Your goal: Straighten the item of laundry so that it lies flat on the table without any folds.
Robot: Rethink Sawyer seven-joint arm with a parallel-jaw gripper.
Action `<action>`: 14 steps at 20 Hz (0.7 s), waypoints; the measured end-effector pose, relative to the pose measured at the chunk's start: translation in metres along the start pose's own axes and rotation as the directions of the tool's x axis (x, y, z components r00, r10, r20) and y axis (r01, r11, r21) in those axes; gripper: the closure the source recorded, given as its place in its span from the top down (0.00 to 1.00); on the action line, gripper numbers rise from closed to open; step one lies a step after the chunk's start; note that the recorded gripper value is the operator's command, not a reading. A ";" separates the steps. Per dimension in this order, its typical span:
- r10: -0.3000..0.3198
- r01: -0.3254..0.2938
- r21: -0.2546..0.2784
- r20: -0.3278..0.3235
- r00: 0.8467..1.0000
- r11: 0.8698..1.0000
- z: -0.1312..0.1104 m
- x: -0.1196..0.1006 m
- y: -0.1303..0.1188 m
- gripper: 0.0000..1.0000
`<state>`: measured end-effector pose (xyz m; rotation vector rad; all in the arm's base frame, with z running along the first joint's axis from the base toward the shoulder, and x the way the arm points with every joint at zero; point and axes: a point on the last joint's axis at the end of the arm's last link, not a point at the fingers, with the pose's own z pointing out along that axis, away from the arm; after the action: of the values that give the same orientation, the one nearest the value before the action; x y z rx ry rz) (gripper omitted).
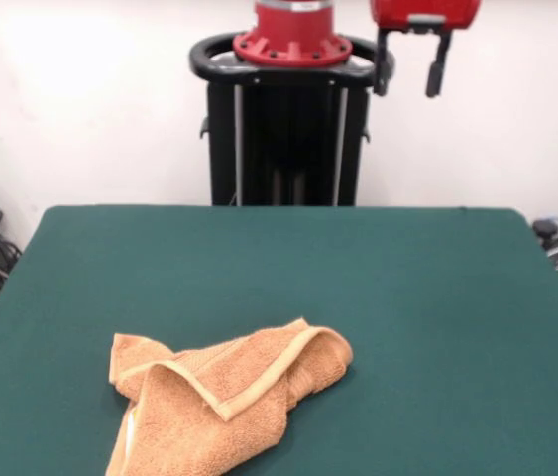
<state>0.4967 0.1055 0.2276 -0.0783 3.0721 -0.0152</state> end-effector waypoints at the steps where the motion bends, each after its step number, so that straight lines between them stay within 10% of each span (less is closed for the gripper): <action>1: 0.001 -0.001 -0.001 0.000 1.000 1.000 0.001 -0.001 0.001 1.00; 9: 0.099 -0.100 -0.022 -0.023 0.995 0.995 0.022 -0.012 0.026 1.00; 14: 0.284 -0.286 -0.032 -0.066 0.957 0.958 0.036 -0.013 0.036 1.00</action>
<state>0.5108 0.1418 0.1921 0.3707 3.1118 0.0619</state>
